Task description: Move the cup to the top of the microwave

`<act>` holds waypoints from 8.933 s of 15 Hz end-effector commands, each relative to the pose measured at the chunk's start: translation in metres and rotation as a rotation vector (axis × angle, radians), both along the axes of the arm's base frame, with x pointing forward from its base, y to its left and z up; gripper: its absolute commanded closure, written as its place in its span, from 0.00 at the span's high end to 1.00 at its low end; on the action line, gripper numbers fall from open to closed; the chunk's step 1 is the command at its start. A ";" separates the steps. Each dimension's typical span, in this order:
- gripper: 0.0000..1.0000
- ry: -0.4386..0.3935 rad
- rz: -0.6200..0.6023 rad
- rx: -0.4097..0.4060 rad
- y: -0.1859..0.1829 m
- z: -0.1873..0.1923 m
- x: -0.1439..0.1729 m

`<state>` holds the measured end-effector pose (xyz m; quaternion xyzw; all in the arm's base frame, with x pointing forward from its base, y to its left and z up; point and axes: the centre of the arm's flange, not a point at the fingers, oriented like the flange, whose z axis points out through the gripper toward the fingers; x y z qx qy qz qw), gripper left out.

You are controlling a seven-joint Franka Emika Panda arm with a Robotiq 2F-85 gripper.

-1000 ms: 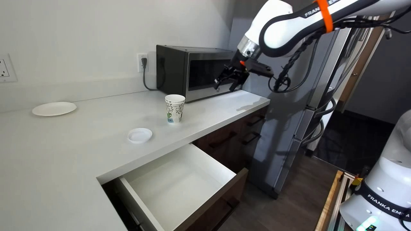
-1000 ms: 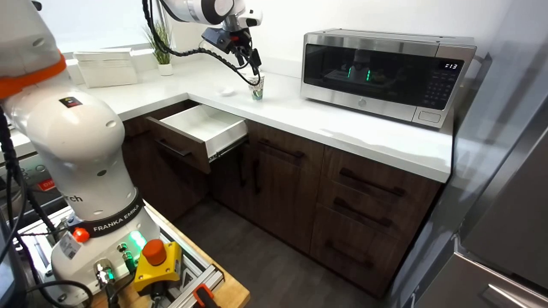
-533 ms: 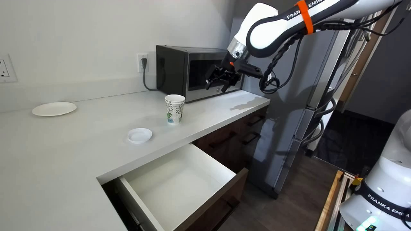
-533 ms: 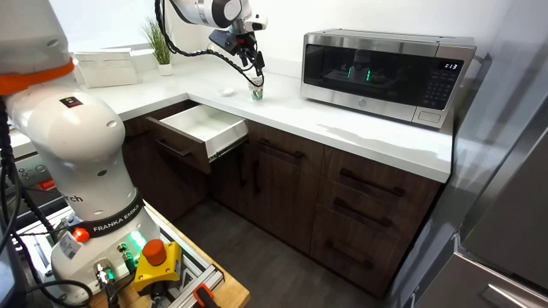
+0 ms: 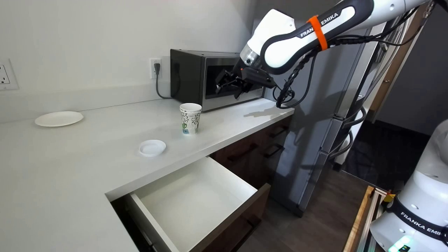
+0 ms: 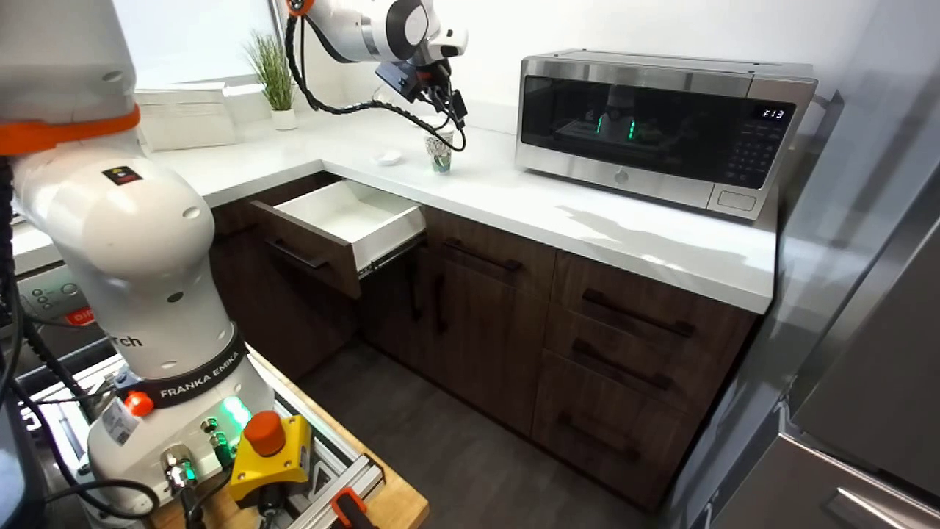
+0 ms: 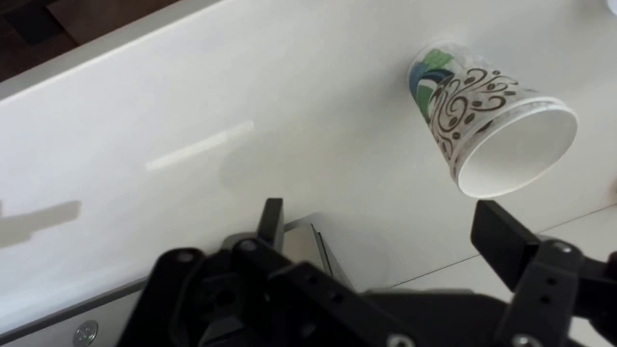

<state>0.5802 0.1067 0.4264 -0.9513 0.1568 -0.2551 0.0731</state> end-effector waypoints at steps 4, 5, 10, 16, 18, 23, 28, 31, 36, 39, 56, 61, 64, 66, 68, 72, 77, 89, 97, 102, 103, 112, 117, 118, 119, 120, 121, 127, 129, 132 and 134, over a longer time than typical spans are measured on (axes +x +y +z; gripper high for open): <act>1.00 0.071 -0.054 0.010 0.035 -0.037 0.041; 1.00 0.073 -0.052 0.017 0.039 -0.043 0.046; 1.00 0.062 -0.030 0.045 0.061 -0.060 0.073; 0.58 0.058 -0.035 0.009 0.075 -0.071 0.083; 0.42 0.049 -0.035 0.003 0.077 -0.066 0.079; 0.04 0.049 -0.025 -0.011 0.084 -0.061 0.072; 0.01 -0.021 0.049 -0.004 0.108 -0.017 0.052; 0.01 -0.166 0.086 -0.024 0.124 0.058 0.033; 0.01 -0.434 -0.046 -0.053 0.102 0.208 0.011; 0.01 -0.452 -0.073 -0.008 0.080 0.231 0.015; 0.01 -0.436 -0.547 -0.202 -0.059 0.380 0.091; 0.01 -0.437 -0.540 -0.205 -0.076 0.352 0.073; 0.01 -0.410 -0.611 -0.165 -0.093 0.351 0.102; 0.01 -0.371 -0.684 -0.108 -0.114 0.353 0.118; 0.01 -0.316 -0.742 -0.031 -0.130 0.356 0.129; 0.01 -0.164 -0.811 0.116 -0.145 0.353 0.138; 0.05 -0.129 -0.813 0.089 -0.148 0.313 0.107; 0.01 -0.087 -0.782 0.092 -0.141 0.264 0.174; 0.01 -0.126 -0.710 0.079 -0.119 0.259 0.191; 0.05 -0.153 -0.697 0.067 -0.116 0.246 0.165; 0.05 -0.161 -0.693 0.065 -0.115 0.247 0.165; 0.01 -0.181 -0.683 0.140 -0.107 0.231 0.188; 0.01 -0.175 -0.684 0.152 -0.104 0.218 0.198; 0.01 -0.177 -0.678 0.151 -0.103 0.216 0.199; 0.01 -0.181 -0.674 0.152 -0.103 0.216 0.200; 0.01 -0.179 -0.675 0.148 -0.102 0.217 0.199; 0.01 -0.178 -0.674 0.148 -0.101 0.216 0.200; 0.60 -0.180 -0.663 0.153 -0.097 0.214 0.202; 0.75 -0.192 -0.647 0.163 -0.093 0.216 0.203; 0.97 -0.241 -0.605 0.181 -0.085 0.223 0.206; 1.00 -0.290 -0.564 0.189 -0.079 0.230 0.207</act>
